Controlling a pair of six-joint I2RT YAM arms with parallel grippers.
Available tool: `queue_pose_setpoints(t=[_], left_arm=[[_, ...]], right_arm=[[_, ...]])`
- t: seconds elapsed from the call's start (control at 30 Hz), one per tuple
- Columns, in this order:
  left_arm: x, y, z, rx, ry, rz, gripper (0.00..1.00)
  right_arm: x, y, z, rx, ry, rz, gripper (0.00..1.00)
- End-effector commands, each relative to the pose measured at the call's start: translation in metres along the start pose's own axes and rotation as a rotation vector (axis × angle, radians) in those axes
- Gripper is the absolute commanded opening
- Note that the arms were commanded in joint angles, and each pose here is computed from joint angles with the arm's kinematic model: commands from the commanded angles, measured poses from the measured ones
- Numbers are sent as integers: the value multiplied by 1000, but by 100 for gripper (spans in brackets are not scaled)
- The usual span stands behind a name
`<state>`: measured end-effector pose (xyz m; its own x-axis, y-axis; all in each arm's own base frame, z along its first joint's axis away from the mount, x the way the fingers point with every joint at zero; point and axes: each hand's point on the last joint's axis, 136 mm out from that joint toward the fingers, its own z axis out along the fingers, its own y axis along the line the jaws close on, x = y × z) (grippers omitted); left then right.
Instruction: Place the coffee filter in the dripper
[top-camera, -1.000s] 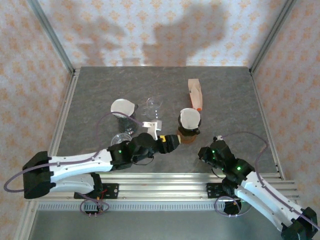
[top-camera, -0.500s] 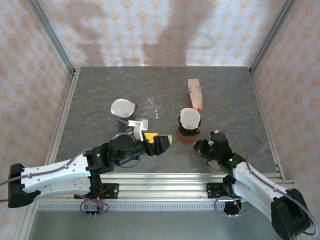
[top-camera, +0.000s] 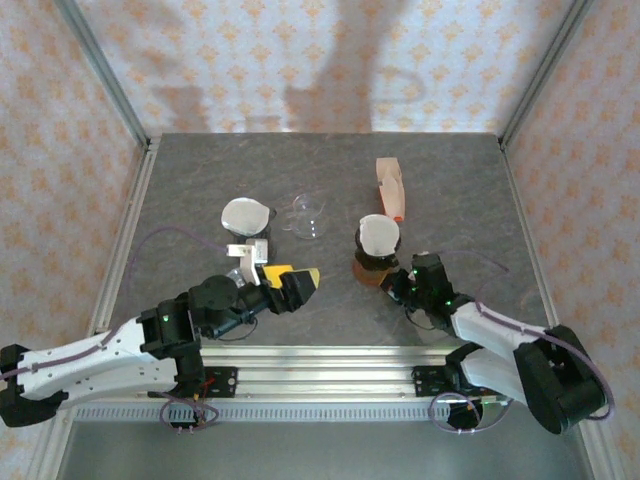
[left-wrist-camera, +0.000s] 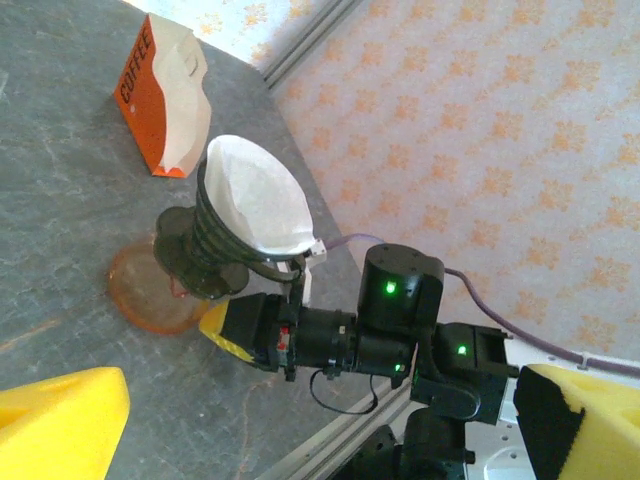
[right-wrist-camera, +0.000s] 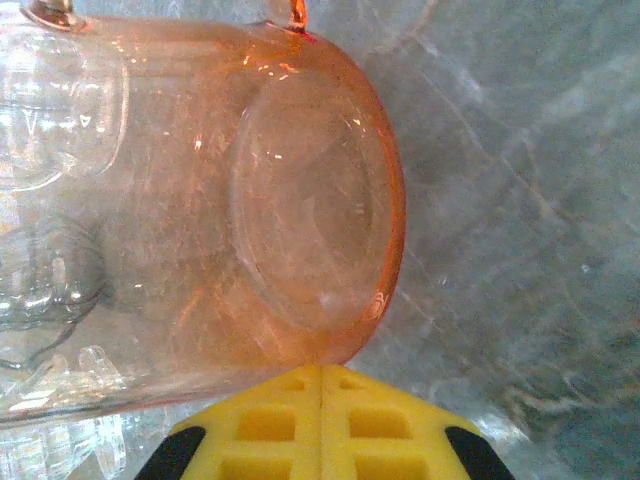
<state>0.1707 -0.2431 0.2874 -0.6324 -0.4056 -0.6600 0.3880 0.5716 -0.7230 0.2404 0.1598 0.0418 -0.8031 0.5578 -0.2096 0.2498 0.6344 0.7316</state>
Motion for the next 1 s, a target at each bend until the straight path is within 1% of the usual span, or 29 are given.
queue_pose_setpoints(t=[0.0, 0.3, 0.67, 0.8, 0.97], left_arm=[[6, 16, -4, -51, 1, 13, 99], [0, 24, -16, -68, -27, 14, 99], [-5, 37, -32, -99, -51, 5, 100], [-6, 43, -38, -111, -63, 2, 99], [-8, 52, -45, -124, -88, -3, 100]], right_arm=[[-20, 30, 5, -77, -43, -53, 0], [-35, 42, 36, -69, -18, -76, 0], [-62, 63, 86, -65, 3, -66, 0], [-61, 61, 88, -61, 5, -62, 0], [-52, 49, 73, -44, -1, -53, 0]])
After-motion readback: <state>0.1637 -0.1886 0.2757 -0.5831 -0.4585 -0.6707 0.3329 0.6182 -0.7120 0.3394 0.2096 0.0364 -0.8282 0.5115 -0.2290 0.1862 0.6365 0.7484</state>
